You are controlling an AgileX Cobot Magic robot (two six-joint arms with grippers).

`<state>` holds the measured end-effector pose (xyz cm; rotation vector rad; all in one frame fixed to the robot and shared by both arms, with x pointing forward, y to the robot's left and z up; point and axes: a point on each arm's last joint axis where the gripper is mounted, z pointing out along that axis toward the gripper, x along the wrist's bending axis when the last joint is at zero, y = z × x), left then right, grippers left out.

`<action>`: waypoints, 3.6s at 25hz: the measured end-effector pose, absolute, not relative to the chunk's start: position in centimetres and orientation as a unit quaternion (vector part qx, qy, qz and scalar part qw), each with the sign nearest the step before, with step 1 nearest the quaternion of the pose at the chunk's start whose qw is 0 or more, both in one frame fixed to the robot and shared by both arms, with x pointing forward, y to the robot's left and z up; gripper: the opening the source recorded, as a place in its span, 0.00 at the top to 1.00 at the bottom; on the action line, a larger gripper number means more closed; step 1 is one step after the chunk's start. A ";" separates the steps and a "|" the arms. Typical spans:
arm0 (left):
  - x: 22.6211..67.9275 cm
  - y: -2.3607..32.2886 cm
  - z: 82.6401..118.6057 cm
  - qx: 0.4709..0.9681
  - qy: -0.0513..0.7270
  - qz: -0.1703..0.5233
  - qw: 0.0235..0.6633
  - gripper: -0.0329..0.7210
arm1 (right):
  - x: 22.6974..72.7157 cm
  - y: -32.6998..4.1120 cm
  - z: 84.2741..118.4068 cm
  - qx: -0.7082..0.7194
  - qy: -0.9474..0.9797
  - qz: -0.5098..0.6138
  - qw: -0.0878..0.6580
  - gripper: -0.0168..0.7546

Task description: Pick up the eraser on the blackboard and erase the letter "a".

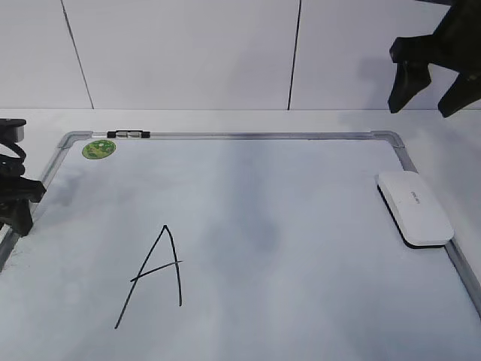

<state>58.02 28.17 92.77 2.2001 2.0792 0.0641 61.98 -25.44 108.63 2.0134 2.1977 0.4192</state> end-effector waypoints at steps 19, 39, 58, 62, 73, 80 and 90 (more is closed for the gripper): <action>52.3 28.4 102.2 0.734 0.677 0.015 0.048 0.49 | 52.4 -26.2 120.7 0.643 0.698 0.268 0.164 0.21; 39.5 28.6 115.4 0.710 0.645 0.163 0.231 0.49 | 32.6 -27.7 116.4 0.639 0.679 0.318 0.174 0.21; 22.6 29.0 113.0 0.661 0.578 0.289 0.381 0.49 | 23.3 -28.7 109.8 0.538 0.717 0.351 0.271 0.21; 21.7 29.0 111.1 0.659 0.576 0.293 0.384 0.49 | 22.3 -28.9 107.3 0.517 0.729 0.340 0.292 0.21; 23.1 29.2 106.6 0.664 0.571 0.305 0.373 0.55 | 22.3 -29.1 104.6 0.507 0.715 0.353 0.327 0.21; 24.0 29.2 105.1 0.670 0.573 0.300 0.365 0.56 | 22.4 -29.2 104.6 0.506 0.712 0.357 0.333 0.21; 23.2 29.2 105.1 0.658 0.561 0.322 0.385 0.58 | 22.5 -29.2 104.6 0.506 0.711 0.357 0.334 0.21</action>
